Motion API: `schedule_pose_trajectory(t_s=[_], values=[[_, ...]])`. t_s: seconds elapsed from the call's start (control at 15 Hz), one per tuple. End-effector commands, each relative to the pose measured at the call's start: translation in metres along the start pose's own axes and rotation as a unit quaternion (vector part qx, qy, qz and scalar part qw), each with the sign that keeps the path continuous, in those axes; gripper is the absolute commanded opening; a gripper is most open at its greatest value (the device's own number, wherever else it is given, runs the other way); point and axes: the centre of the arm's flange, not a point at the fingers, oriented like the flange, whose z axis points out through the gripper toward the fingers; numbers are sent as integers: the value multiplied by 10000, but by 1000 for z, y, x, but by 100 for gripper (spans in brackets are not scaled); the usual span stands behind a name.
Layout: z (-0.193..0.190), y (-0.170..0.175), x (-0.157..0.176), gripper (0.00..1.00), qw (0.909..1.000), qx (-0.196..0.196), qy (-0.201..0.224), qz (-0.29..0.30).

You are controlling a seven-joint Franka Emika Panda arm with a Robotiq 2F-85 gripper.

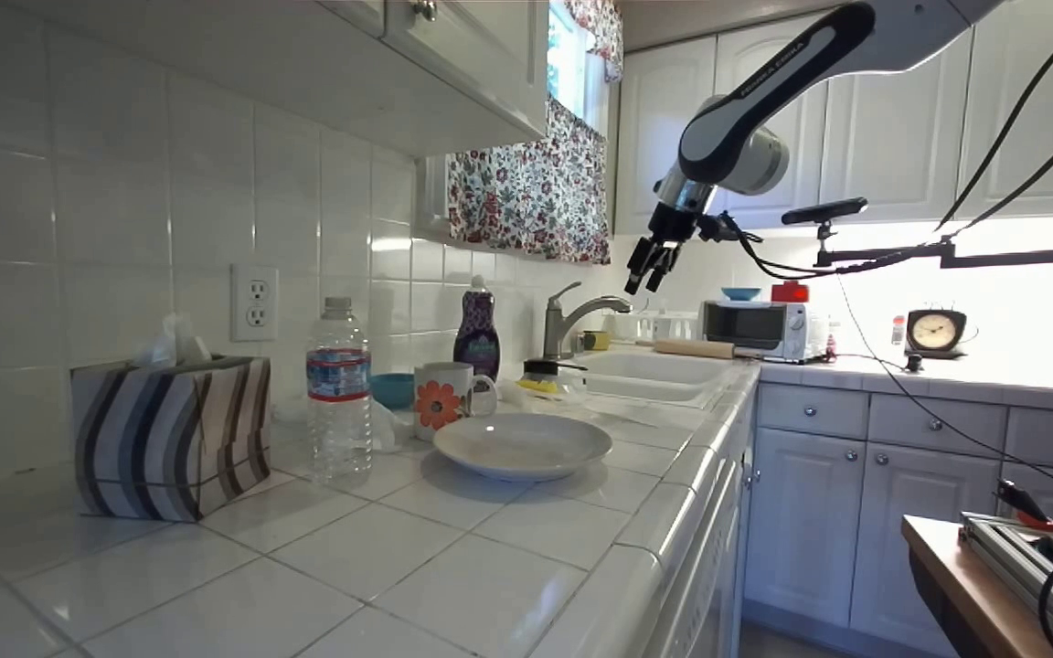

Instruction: Pour some dishwashing liquid in the sink.

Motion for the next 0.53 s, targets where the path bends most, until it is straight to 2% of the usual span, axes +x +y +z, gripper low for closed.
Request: schedule_pose_trajectory(t_s=[0.0,0.2,0.47], values=[[14,25,6,100,9980,-147,545,-297],[25,53,19,100,9924,-58,1109,-534],[36,69,46,100,9851,274,1567,-658]])
